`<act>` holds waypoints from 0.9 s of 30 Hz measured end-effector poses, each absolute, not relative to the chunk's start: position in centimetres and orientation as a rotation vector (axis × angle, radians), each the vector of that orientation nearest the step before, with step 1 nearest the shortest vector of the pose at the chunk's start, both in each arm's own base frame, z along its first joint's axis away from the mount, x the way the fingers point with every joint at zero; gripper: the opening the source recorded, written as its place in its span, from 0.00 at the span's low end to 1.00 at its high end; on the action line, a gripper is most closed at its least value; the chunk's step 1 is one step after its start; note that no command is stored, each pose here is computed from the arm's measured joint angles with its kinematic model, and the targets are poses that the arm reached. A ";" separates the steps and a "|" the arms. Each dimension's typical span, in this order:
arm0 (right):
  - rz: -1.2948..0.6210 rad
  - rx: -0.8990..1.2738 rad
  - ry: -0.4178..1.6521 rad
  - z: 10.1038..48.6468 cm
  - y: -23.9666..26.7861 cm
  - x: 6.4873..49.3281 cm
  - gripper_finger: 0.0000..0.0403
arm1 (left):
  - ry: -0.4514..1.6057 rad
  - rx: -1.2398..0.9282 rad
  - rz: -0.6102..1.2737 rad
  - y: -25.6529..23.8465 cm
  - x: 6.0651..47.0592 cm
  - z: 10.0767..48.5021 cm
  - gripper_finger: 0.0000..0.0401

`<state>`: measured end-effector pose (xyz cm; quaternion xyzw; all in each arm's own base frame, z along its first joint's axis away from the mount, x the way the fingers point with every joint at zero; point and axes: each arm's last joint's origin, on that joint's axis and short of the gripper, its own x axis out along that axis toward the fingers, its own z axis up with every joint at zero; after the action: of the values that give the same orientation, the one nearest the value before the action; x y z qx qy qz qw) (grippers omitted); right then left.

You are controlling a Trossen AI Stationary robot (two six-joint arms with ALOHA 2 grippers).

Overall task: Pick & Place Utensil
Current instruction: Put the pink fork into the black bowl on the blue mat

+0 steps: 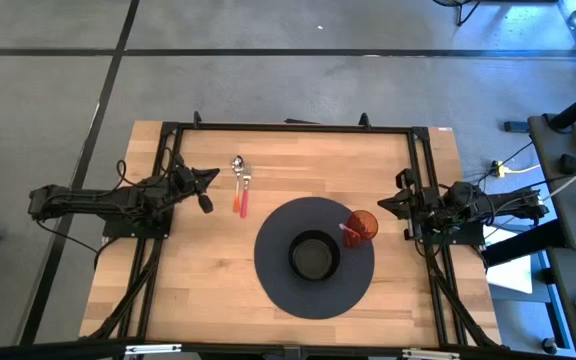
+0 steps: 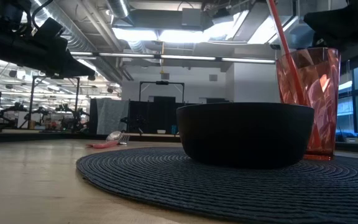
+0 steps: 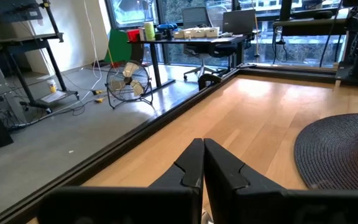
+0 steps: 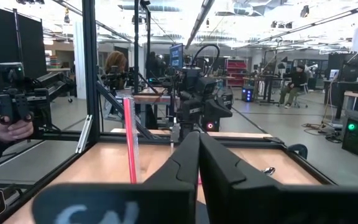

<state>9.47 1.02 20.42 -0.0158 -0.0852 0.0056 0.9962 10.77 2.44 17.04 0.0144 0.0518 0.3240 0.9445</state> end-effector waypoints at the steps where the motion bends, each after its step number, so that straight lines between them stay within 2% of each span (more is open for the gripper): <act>1: 0.011 -0.032 -0.171 20.4 1.0 9.5 0.03 | 0.105 0.029 0.660 2.4 10.8 17.0 0.01; 27: -0.023 -0.035 -0.157 20.3 0.9 9.5 0.04 | 0.106 0.030 0.661 2.4 10.8 17.0 0.01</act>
<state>9.48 0.92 20.32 -0.0175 -0.0786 -0.0117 0.9967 10.78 2.45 17.04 0.0149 0.0518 0.3242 0.9445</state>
